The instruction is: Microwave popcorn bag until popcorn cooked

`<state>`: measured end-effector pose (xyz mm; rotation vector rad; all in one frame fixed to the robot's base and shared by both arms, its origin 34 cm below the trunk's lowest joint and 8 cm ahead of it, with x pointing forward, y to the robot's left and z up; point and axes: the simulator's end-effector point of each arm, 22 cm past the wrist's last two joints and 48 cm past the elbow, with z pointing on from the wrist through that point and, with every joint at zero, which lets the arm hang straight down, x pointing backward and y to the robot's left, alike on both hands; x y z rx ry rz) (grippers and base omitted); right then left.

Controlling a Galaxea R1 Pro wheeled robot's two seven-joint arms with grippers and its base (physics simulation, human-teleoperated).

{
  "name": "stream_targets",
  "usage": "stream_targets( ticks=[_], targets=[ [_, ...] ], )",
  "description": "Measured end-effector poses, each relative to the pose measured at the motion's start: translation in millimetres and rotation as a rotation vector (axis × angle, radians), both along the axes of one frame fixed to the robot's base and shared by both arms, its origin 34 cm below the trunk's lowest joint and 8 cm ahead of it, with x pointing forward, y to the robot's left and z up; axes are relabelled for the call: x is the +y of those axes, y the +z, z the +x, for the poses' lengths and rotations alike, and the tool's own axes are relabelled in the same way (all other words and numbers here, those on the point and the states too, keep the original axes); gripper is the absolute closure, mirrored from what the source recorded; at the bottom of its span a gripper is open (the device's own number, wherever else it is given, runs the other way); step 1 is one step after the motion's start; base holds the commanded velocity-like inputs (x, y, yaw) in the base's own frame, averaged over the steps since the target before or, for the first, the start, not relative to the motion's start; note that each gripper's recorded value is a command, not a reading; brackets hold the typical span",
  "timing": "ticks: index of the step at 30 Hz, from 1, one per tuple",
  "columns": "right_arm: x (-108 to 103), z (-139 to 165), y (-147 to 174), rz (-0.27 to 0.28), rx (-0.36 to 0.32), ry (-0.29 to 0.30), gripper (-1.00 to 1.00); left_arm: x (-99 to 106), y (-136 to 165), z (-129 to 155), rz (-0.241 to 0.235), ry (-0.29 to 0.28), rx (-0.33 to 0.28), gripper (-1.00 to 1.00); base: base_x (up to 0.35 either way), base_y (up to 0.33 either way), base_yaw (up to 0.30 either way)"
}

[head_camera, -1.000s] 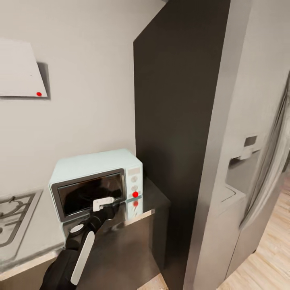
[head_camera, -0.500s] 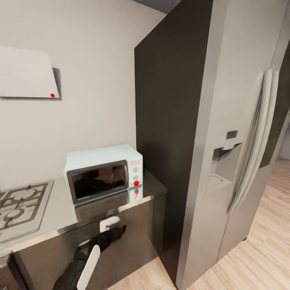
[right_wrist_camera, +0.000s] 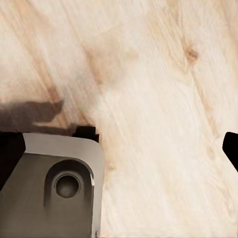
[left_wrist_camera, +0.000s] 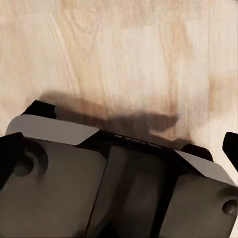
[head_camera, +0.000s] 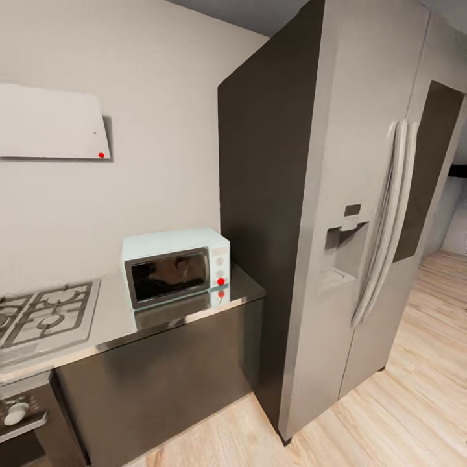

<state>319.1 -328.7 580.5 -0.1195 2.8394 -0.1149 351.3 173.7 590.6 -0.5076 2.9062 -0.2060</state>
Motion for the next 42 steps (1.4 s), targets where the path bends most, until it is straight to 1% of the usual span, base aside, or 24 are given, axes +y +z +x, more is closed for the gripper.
stream_targets(
  ticks=[1,3,4,5,6,7,8,9,12,17,30,33,35,38,42],
  targets=[
    [0.0,-0.3,-0.1,-0.003,0.002,0.012,-1.0,1.4,-0.1,0.8,0.005,0.003,-0.008,-1.0,-0.187,0.0,0.0],
    [0.7,-0.5,-0.1,-0.016,0.006,0.064,-1.0,7.1,-0.7,1.0,0.017,0.005,-0.017,-1.0,-0.091,0.0,0.0],
    [2.2,-1.0,-0.3,-0.021,0.009,0.093,-1.0,14.9,-1.4,0.9,0.028,0.007,-0.021,-1.0,-0.039,0.0,0.0],
    [3.3,-0.9,-0.3,-0.022,0.01,0.104,-1.0,21.8,-2.2,0.2,0.037,0.009,-0.021,-1.0,-0.02,0.0,0.0],
    [5.4,-2.3,-0.9,-0.022,0.015,0.112,-1.0,30.7,-3.4,-1.6,0.049,0.011,-0.02,-1.0,-0.004,0.0,0.0],
    [9.3,-3.9,-1.7,-0.018,0.022,0.118,-1.0,51.2,-10.4,-21.2,0.08,0.02,-0.011,-1.0,0.0,0.0,0.0],
    [10.3,-4.9,-2.1,-0.016,0.025,0.121,-1.0,64.2,-14.0,-32.1,0.108,0.029,-0.031,-1.0,0.0,0.0,0.0],
    [10.3,-5.1,-2.1,-0.016,0.025,0.122,-1.0,66.3,-14.2,-32.9,0.113,0.031,-0.038,-1.0,0.0,0.0,0.0],
    [11.1,-5.4,-2.2,-0.014,0.027,0.12,-1.0,66.8,-14.4,-33.7,0.115,0.032,-0.044,-1.0,0.0,0.0,0.015],
    [5.3,-4.4,-1.5,-0.023,0.024,0.116,-1.0,67.7,-16.6,-42.2,0.119,0.034,-0.035,-1.0,0.0,0.0,0.263],
    [2.6,-4.6,-1.3,-0.024,0.026,0.111,-1.0,67.8,-16.7,-42.6,0.119,0.032,-0.034,-1.0,0.0,0.0,0.269],
    [4.0,-5.3,-1.6,-0.016,0.028,0.11,-1.0,67.7,-16.9,-43.0,0.118,0.031,-0.033,-1.0,0.0,0.0,0.271],
    [3.8,-7.3,-2.2,-0.014,0.035,0.109,-1.0,67.9,-17.1,-43.6,0.119,0.032,-0.031,-1.0,0.0,0.0,0.28],
    [2.6,-13.9,-3.9,-0.015,0.065,0.101,-1.0,68.0,-17.3,-44.0,0.119,0.033,-0.03,-1.0,0.0,0.0,0.284],
    [2.2,-14.7,-4.3,-0.016,0.069,0.099,-1.0,68.0,-17.6,-44.6,0.119,0.033,-0.028,-1.0,0.0,0.0,0.289]
  ],
)
